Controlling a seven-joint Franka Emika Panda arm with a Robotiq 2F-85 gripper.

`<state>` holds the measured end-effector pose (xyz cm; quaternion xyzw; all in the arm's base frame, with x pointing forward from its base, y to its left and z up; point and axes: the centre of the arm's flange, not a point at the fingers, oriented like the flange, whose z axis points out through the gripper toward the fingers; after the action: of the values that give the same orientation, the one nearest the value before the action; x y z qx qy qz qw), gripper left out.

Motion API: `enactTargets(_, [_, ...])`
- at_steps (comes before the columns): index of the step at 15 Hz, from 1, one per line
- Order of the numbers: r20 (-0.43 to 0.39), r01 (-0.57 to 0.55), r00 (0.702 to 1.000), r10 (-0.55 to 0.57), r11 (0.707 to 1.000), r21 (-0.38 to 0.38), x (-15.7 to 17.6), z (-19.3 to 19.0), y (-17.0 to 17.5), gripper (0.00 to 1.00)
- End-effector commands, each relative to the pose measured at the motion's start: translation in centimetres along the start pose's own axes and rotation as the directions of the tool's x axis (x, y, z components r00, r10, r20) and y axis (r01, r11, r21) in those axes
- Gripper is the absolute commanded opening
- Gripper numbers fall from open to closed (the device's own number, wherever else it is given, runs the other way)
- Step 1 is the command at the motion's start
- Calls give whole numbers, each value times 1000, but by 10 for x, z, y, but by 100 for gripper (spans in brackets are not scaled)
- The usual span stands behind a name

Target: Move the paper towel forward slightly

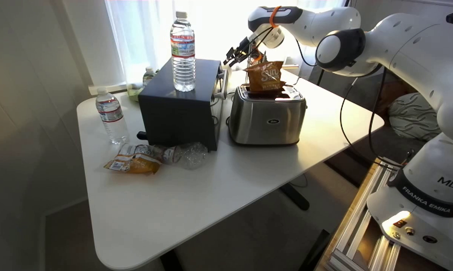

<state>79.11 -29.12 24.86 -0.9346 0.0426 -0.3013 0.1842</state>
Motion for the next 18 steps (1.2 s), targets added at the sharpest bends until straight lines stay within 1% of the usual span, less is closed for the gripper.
enactTargets(1, [19, 8, 1000, -8, 999, 31, 61, 33, 27, 64])
enactTargets(2, [36, 0, 999, -2, 999, 45, 61, 34, 26, 69])
enactTargets(3, [47, 0, 999, -2, 999, 53, 60, 35, 25, 67])
enactTargets(8, [98, -12, 995, 5, 997, 77, 55, 38, 20, 69])
enactTargets(9, [76, 5, 997, -10, 998, 68, 56, 36, 19, 72])
enactTargets(10, [40, 29, 999, -30, 999, 23, 57, 34, 20, 69])
enactTargets(11, [26, 49, 998, -49, 999, -14, 58, 31, 21, 69])
enactTargets(13, [4, 47, 999, -46, 997, -60, 63, 27, 25, 70])
enactTargets(14, [2, 42, 999, -42, 996, -74, 64, 26, 28, 77])
enactTargets(16, [5, 39, 999, -39, 995, -91, 64, 27, 32, 85])
enactTargets(18, [17, 42, 999, -40, 995, -94, 62, 29, 34, 100])
